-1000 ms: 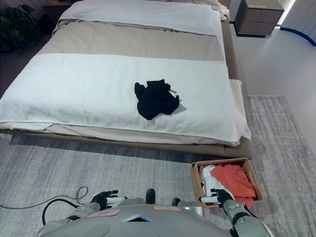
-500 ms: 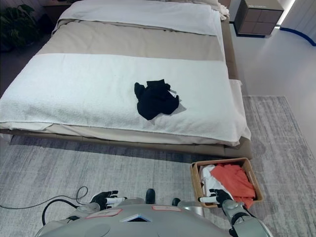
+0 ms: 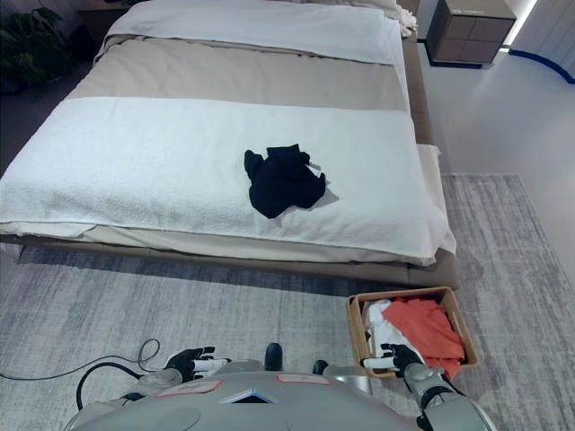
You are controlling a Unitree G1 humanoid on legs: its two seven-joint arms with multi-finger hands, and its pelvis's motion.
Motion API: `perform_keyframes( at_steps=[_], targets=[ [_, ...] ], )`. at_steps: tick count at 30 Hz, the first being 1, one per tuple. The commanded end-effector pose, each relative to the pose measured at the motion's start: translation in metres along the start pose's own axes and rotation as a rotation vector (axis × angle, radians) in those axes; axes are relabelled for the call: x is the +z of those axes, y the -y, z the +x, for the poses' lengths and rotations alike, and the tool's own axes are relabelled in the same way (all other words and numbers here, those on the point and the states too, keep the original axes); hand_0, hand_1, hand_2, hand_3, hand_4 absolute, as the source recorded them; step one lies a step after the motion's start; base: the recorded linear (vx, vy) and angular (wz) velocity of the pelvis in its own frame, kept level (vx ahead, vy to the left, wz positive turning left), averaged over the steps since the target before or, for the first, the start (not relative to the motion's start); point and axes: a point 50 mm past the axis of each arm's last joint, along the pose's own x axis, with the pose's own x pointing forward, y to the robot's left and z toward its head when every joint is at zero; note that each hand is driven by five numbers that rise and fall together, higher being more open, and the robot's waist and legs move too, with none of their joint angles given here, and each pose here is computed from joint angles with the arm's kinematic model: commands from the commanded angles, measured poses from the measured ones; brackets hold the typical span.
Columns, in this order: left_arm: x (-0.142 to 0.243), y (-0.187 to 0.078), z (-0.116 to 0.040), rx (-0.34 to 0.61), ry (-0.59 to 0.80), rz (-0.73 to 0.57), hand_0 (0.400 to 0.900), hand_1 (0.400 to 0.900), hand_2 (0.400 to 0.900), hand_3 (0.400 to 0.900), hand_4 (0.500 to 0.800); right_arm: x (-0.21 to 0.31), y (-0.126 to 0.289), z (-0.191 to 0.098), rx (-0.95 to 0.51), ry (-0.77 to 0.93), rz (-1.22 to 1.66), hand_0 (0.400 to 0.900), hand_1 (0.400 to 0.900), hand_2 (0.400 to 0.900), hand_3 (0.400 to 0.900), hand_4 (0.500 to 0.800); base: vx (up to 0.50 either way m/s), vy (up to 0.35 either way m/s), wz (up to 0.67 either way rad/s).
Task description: Put the clothes on the bed into the basket.
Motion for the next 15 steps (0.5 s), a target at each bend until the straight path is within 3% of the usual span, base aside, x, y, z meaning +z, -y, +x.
perform_keyframes(
  at_steps=[1, 7, 15],
  targets=[
    [0.011, -0.015, 0.0, 0.053, 0.014, 0.003, 0.9, 0.9, 0.9, 0.9, 0.8, 0.011, 0.012, 0.0, -0.028, 0.041, -0.048, 0.9, 0.9, 0.9, 0.9, 0.8, 0.0, 0.0, 0.0],
    [0.018, -0.018, 0.001, 0.07, 0.033, 0.002, 0.9, 0.9, 0.9, 0.9, 0.8, 0.02, 0.015, 0.0, -0.036, 0.072, -0.015, 0.9, 0.9, 0.9, 0.9, 0.8, -0.005, -0.019, 0.02],
    [0.037, -0.036, -0.001, 0.117, 0.077, -0.013, 0.9, 0.9, 0.9, 0.9, 0.8, 0.048, 0.044, -0.003, -0.114, 0.157, 0.021, 0.9, 0.9, 0.9, 0.9, 0.8, 0.007, -0.142, 0.27]
  ],
)
